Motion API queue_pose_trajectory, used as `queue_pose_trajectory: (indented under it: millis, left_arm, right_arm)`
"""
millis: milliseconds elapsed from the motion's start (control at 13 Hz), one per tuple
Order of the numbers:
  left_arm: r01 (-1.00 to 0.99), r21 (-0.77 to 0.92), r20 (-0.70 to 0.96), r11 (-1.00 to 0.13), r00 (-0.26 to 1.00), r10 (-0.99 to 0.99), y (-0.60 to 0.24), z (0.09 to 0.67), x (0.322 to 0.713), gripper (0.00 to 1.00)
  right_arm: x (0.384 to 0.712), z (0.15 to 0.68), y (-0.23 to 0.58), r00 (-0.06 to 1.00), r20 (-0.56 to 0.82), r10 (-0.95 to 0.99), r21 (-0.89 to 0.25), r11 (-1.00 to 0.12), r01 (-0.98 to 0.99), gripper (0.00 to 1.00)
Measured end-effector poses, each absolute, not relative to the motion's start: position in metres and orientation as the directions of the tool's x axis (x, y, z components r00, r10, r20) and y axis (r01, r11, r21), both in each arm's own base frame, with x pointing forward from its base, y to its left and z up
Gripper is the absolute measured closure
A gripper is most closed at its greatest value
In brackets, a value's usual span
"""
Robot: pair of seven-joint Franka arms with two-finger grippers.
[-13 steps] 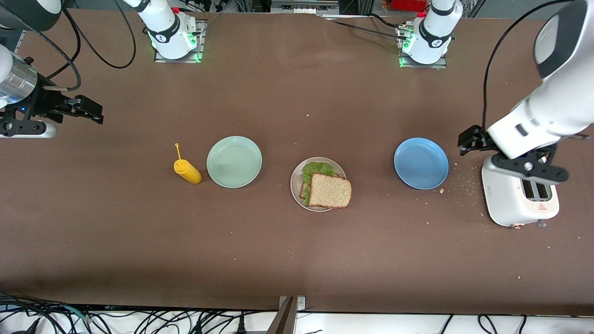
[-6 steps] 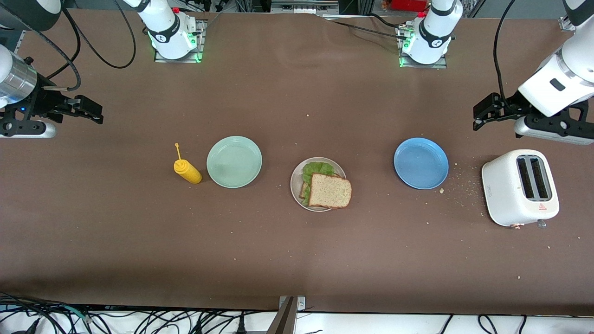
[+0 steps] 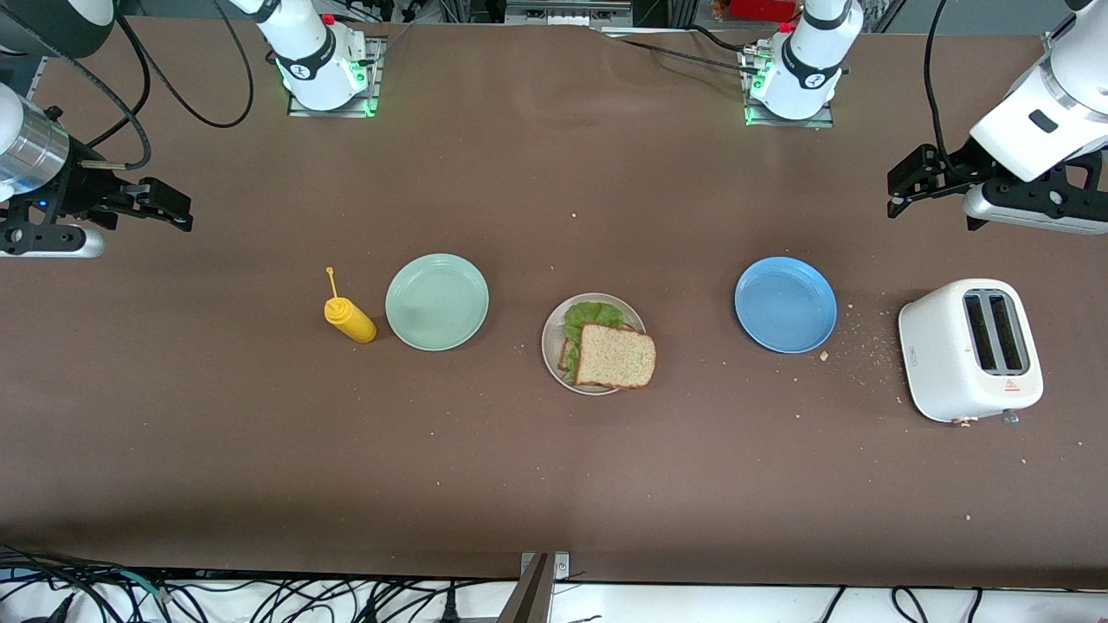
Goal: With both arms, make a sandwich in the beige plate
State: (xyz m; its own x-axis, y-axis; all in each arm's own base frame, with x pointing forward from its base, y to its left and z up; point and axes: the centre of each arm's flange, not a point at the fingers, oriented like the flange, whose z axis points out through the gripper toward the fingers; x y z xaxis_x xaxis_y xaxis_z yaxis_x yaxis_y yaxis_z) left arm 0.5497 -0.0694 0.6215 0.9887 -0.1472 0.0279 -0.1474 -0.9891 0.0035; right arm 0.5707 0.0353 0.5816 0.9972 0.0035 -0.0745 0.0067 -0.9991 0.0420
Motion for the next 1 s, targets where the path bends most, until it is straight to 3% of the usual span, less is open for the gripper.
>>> queue_pose_trajectory:
  millis: [1000]
  left_arm:
    - [-0.138, 0.005, 0.013, -0.99, 0.99, -0.138, -0.0648, 0.6155, 0.5528, 0.0]
  right_arm:
    - [0.5707, 0.5816, 0.0353, 0.997, -0.074, 0.004, 0.042, -0.999, 0.007, 0.0]
